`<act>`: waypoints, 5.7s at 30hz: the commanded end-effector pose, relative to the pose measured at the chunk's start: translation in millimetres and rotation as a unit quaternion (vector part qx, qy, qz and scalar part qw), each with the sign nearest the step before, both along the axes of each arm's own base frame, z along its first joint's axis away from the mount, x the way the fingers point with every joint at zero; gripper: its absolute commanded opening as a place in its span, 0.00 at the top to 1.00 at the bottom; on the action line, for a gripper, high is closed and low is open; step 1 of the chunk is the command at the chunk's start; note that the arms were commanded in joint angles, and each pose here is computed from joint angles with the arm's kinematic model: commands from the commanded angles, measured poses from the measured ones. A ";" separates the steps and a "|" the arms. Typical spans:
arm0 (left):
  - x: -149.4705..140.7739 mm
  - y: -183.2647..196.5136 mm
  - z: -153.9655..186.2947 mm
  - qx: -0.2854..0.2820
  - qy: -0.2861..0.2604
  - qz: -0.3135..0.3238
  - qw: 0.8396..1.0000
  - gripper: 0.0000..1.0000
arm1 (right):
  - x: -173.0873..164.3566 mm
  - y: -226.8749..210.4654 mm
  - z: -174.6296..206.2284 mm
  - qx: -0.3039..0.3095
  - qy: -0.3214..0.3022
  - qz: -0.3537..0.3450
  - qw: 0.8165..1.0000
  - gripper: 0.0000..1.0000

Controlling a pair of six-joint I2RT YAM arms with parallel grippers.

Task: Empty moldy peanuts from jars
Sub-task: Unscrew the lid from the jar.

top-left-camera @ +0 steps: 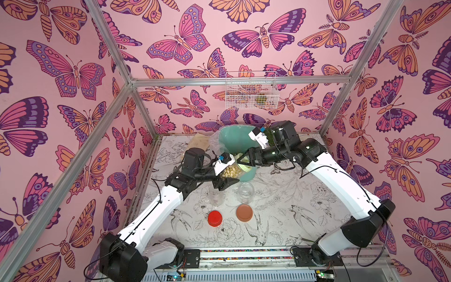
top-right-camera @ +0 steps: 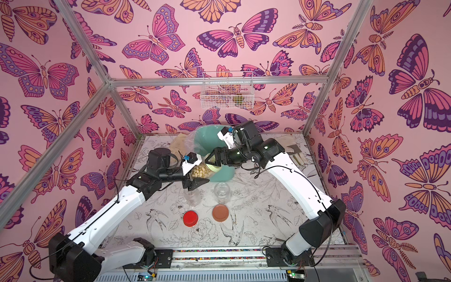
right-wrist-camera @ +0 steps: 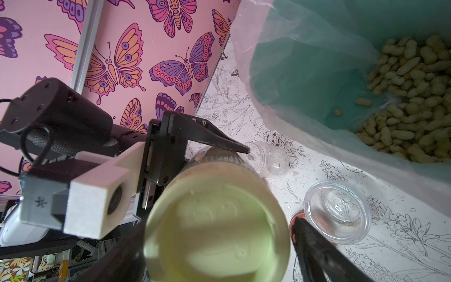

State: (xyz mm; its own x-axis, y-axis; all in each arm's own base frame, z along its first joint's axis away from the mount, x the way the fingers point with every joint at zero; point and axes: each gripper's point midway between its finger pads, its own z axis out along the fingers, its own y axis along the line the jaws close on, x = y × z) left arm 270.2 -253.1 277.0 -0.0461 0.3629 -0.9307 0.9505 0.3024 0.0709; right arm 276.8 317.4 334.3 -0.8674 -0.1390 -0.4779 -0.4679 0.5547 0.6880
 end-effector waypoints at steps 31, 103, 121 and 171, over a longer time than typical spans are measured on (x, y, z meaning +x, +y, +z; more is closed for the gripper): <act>-16.9 -4.6 33.8 -0.045 -0.009 -0.049 0.998 1.00 | -23.6 -14.6 13.5 0.010 -0.326 0.241 0.914 0.24; 1.0 -1.2 26.4 -0.030 -0.036 -0.012 0.999 1.00 | 1.3 3.8 20.5 0.077 0.001 -0.039 0.996 0.05; -0.4 -1.8 24.0 -0.030 -0.028 -0.014 0.999 1.00 | 4.0 0.4 9.7 0.027 -0.028 -0.031 0.999 0.08; -18.7 -3.5 27.6 -0.048 0.008 -0.057 0.997 1.00 | -11.5 -4.2 11.4 0.037 -0.361 0.243 0.899 0.57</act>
